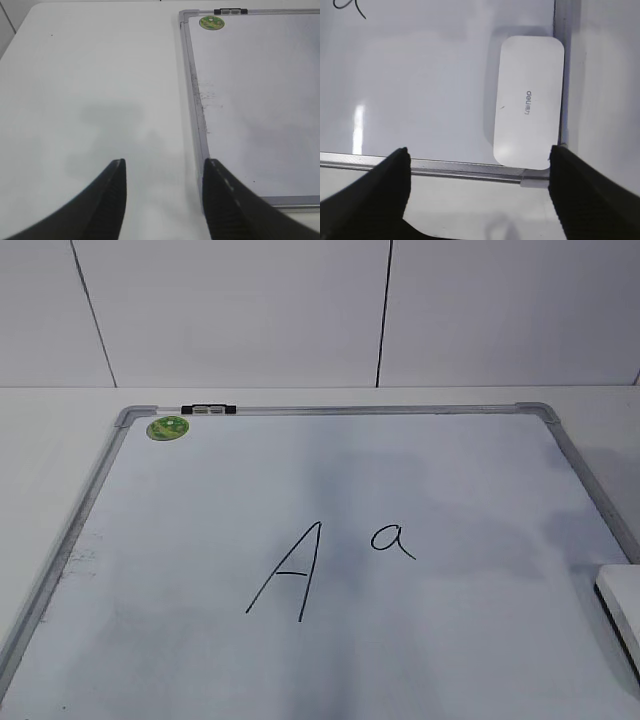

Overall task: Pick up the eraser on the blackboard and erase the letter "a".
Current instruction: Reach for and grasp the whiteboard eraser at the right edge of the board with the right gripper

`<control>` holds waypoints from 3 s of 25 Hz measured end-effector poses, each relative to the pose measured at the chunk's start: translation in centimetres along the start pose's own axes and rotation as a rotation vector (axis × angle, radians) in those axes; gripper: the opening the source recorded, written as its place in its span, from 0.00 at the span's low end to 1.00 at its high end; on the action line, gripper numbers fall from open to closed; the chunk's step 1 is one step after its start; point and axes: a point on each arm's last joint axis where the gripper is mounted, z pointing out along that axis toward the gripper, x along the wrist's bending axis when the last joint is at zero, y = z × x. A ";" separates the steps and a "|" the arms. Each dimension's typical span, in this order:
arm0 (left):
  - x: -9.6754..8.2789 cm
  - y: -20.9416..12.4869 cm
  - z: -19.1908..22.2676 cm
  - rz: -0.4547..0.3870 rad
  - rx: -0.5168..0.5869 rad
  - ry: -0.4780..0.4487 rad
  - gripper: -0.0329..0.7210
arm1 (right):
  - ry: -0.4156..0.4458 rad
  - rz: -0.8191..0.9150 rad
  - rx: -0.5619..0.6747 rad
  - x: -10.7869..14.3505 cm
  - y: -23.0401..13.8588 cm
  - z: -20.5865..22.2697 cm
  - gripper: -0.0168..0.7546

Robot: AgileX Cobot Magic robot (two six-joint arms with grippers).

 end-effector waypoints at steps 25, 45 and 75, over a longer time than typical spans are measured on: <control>0.0 0.0 0.0 0.000 0.000 0.000 0.54 | -0.136 0.032 0.286 -1.8 2.7 8.0 0.90; 0.0 0.0 0.0 0.000 0.000 0.000 0.54 | -0.174 0.084 0.359 -2.3 3.3 11.6 0.90; 0.0 0.0 0.0 0.000 0.000 0.000 0.54 | -0.197 0.106 0.408 -2.7 3.4 14.7 0.90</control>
